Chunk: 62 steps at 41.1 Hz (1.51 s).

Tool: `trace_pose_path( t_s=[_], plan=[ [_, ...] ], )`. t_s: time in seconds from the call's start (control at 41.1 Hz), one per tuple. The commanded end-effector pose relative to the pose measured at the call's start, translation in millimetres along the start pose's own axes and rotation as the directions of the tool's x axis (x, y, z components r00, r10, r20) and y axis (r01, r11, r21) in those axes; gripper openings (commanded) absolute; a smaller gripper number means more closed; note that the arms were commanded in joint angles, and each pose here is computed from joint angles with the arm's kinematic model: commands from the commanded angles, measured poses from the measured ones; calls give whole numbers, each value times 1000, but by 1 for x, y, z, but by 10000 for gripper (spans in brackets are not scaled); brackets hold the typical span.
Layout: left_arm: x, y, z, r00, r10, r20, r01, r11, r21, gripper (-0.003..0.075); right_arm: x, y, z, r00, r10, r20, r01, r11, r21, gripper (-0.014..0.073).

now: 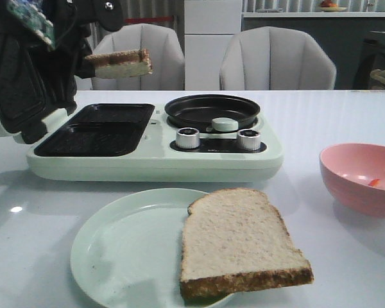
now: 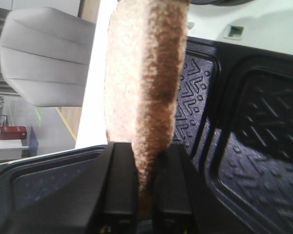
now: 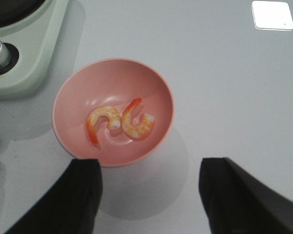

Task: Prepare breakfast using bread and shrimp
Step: 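Lower the bread slice onto the sandwich maker plate, open left gripper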

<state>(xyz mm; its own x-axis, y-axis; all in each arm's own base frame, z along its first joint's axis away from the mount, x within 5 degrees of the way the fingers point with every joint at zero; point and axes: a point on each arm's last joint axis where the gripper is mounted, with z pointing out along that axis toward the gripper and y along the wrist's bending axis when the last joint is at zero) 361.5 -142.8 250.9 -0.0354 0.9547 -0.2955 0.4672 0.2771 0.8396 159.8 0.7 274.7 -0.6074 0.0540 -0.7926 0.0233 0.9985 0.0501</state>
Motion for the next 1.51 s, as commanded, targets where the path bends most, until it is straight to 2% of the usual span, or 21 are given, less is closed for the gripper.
trace_pose_path(
  t_s=[0.0, 0.195, 0.365, 0.658, 0.731, 0.901, 0.998, 1.291, 1.437, 1.485],
  plan=[
    [-2, 28, 8, 1000, -12, 16, 13, 998, -69, 99, -15, -1, -4, 995, -13, 98, 12, 1000, 7, 538],
    [4, 33, 42, 999, -13, 40, 14, 999, -41, 99, -15, -1, -4, 995, -13, 98, 12, 1000, 7, 538],
    [17, 36, 69, 1000, -3, 12, 3, 999, -42, 99, -15, -1, -4, 995, -13, 98, 12, 1000, 7, 538],
    [25, 32, 80, 1000, -8, 5, 8, 1000, -23, 107, -15, -1, -4, 995, -13, 98, 12, 1000, 7, 538],
    [25, 32, 80, 1000, -19, 19, 19, 1000, -15, 155, -15, -1, -4, 995, -13, 98, 12, 1000, 7, 538],
    [24, 31, 81, 999, -20, 36, 20, 1000, -5, 391, -15, -1, -4, 995, -13, 98, 12, 1000, 7, 538],
    [23, 34, 78, 999, -21, 38, 21, 1000, -13, 443, -15, -1, -4, 995, -13, 97, 12, 1000, 7, 538],
    [21, 41, 39, 995, -33, 90, 34, 999, -10, 436, -15, -1, -4, 995, -13, 98, 12, 1000, 7, 538],
    [24, 40, 4, 982, -155, 113, 155, 988, 8, 436, -15, -1, -4, 995, -13, 98, 12, 1000, 7, 538],
    [25, 36, -4, 983, -152, 98, 153, 988, 2, 436, -15, -1, -4, 995, -13, 98, 12, 1000, 7, 538]
  ],
)
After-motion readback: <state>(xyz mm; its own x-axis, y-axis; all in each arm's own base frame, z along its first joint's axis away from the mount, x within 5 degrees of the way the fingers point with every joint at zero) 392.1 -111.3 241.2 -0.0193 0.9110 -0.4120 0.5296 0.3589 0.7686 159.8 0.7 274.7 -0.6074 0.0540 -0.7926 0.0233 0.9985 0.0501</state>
